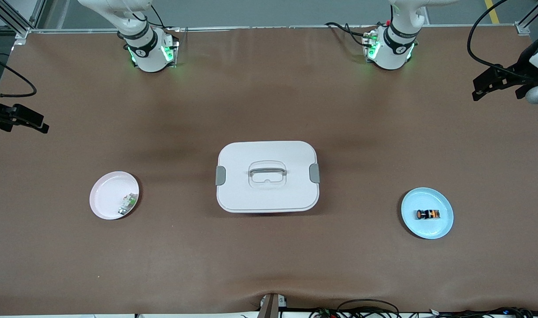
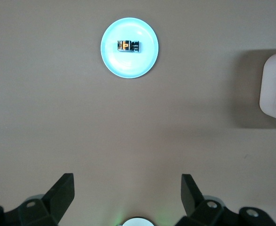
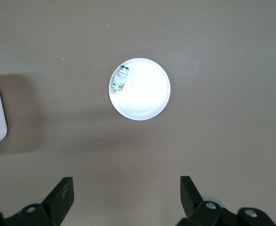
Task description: Transfer orange switch to right arm and place
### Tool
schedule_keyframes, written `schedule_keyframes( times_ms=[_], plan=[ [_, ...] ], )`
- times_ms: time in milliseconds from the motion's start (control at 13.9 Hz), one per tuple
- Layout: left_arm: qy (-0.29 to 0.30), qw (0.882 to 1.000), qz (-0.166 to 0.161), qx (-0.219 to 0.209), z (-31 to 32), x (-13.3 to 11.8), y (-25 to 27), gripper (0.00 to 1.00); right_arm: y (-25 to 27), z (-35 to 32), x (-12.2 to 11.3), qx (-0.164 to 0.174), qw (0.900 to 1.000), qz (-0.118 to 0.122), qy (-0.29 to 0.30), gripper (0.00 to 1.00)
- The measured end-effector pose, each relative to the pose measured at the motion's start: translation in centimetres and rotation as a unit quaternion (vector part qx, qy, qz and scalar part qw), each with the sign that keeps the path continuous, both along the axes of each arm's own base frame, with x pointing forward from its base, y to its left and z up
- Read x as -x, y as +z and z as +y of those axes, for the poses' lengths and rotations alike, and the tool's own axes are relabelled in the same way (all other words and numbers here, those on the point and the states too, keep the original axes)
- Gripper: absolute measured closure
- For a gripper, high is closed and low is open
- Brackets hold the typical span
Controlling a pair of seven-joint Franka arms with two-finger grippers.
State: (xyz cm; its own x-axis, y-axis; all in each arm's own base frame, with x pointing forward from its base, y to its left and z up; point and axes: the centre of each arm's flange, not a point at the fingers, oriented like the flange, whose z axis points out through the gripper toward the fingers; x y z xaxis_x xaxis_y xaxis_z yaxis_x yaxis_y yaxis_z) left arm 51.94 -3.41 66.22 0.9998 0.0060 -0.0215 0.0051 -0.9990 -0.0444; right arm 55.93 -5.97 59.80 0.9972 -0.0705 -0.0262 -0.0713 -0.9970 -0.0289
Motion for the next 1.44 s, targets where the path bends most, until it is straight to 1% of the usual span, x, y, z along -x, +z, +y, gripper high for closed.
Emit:
schedule_keyframes(
  times_ms=[359,574,718,1005,1077,1292,1435],
  plan=[
    [0.001,1.000,-0.005,0.001,0.2,0.0,0.5,0.00,0.0,0.0,0.0,0.000,1.000,0.000,0.000,0.00],
    [0.007,1.000,0.001,0.001,0.8,-0.9,-0.5,0.00,0.0,0.0,0.0,0.000,1.000,0.000,0.000,0.00],
    [0.013,1.000,0.009,0.003,1.4,-2.6,-2.3,0.00,0.0,0.0,0.0,0.000,1.000,0.000,0.000,0.00],
    [0.011,1.000,0.016,0.006,1.4,-7.2,-8.2,0.00,0.0,0.0,0.0,0.000,1.000,0.000,0.000,0.00],
    [0.010,1.000,0.021,0.007,1.3,-8.2,-9.8,0.00,0.0,0.0,0.0,0.000,1.000,0.000,0.000,0.00],
    [0.010,0.998,0.054,0.009,1.3,-10.5,-15.4,0.00,0.0,0.1,-0.1,0.000,1.000,0.000,0.001,0.00],
    [0.012,0.998,0.064,0.010,1.5,-12.0,-18.8,0.00,0.0,0.1,-0.1,0.000,1.000,0.000,0.001,0.00]
  ],
)
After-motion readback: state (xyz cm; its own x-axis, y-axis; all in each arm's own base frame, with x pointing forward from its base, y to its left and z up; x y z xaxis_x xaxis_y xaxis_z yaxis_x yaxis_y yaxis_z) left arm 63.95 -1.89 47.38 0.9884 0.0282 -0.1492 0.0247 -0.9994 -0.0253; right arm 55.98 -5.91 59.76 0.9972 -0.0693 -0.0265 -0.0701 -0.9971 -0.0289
